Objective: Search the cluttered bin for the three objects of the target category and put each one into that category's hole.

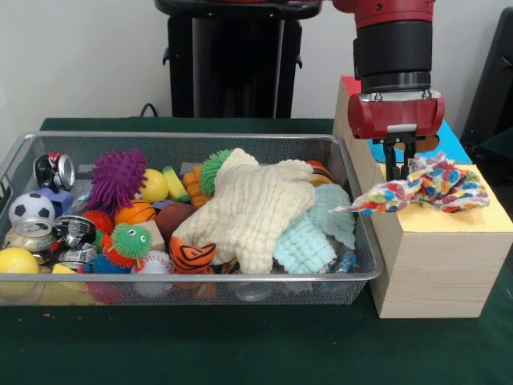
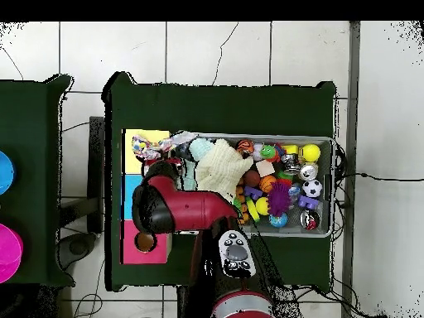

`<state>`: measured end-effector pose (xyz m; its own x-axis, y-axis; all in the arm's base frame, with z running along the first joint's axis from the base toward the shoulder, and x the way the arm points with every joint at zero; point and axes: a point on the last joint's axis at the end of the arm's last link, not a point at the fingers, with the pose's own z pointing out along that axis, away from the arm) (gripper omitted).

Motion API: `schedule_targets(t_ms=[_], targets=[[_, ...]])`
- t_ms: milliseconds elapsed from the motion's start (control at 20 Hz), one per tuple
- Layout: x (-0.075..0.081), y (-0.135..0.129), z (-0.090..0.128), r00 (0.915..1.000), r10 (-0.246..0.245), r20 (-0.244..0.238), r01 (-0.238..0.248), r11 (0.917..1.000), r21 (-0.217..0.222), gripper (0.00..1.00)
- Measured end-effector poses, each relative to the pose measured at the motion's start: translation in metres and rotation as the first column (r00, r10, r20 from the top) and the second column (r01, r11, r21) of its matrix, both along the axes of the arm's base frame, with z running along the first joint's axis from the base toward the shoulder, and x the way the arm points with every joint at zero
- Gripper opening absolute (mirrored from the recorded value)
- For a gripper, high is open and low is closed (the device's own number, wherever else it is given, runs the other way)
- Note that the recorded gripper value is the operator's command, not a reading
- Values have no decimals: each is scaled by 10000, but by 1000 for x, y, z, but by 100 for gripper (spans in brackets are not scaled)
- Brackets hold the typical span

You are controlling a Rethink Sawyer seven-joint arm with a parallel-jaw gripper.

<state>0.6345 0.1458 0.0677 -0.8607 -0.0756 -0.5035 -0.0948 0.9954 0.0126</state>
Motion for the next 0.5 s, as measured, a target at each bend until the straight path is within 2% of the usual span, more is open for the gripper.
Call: schedule_targets(t_ms=[500], targets=[[2,1,2,9988,-474,-114,476,9987,184,0]])
